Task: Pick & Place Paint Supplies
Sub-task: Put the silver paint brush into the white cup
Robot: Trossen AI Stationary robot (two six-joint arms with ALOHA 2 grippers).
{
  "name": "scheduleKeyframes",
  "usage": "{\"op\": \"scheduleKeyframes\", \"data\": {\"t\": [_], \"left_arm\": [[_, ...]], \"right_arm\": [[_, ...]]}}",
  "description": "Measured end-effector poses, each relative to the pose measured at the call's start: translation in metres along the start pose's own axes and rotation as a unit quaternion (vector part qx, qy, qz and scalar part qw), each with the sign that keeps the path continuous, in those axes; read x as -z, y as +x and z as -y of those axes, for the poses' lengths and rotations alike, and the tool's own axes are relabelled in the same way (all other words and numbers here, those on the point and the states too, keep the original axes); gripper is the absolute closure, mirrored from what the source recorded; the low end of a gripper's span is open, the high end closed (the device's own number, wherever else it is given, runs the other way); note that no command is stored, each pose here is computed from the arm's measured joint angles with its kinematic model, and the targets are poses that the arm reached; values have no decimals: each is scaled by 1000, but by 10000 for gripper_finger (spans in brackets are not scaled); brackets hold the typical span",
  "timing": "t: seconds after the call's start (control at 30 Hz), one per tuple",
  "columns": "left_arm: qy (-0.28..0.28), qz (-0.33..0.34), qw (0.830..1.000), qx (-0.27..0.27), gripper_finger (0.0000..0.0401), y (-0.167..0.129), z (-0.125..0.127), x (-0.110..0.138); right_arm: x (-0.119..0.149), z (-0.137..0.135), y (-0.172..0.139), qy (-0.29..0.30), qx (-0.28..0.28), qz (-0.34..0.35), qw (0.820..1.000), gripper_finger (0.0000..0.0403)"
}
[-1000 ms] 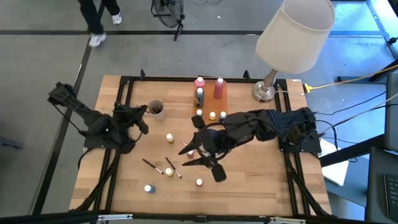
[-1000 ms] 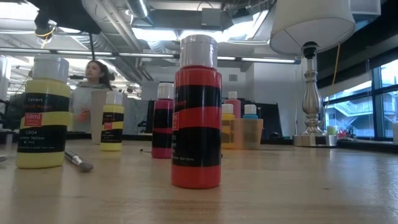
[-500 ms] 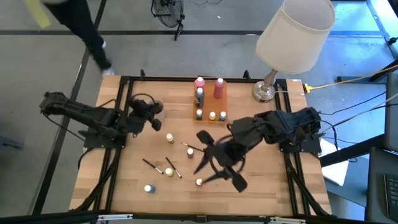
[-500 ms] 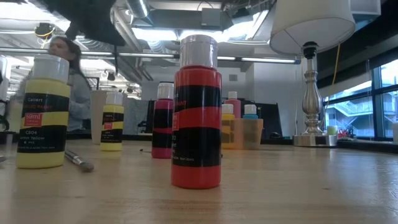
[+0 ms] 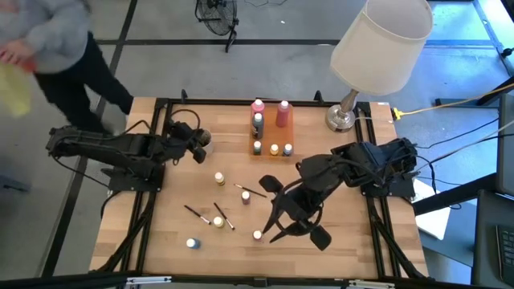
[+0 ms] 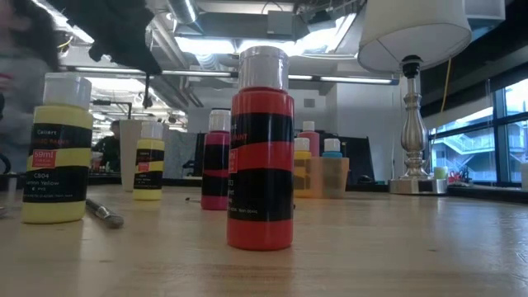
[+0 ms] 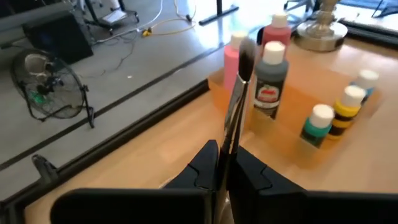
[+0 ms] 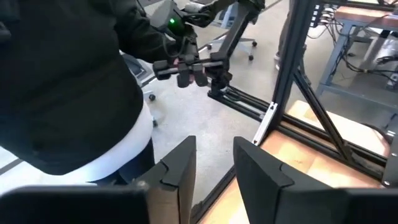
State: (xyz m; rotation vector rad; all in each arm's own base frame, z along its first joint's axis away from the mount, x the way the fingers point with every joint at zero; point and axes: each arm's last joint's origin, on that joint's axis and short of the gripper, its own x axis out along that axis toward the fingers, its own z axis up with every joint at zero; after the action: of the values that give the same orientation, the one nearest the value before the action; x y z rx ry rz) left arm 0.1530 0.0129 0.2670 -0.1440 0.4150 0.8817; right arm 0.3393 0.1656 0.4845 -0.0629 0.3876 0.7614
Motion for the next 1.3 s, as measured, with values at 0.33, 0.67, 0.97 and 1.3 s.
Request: {"op": "scheduleKeyframes", "data": {"t": [0.33, 0.67, 0.97, 1.3], "left_arm": [[-3, -22, 1000, -7, 389, 10, -8, -1], [-48, -27, 998, -21, 389, 22, -11, 27], [-40, -29, 999, -21, 389, 23, -12, 31], [-46, -34, 998, 5, 375, 33, -8, 53]], "right_arm": [[-1, 6, -10, 12, 6, -1, 1000, 310], [1, 7, -11, 17, 2, -10, 1000, 311], [2, 7, -11, 26, 3, -11, 1000, 311], [0, 8, -11, 23, 5, -2, 1000, 311]]}}
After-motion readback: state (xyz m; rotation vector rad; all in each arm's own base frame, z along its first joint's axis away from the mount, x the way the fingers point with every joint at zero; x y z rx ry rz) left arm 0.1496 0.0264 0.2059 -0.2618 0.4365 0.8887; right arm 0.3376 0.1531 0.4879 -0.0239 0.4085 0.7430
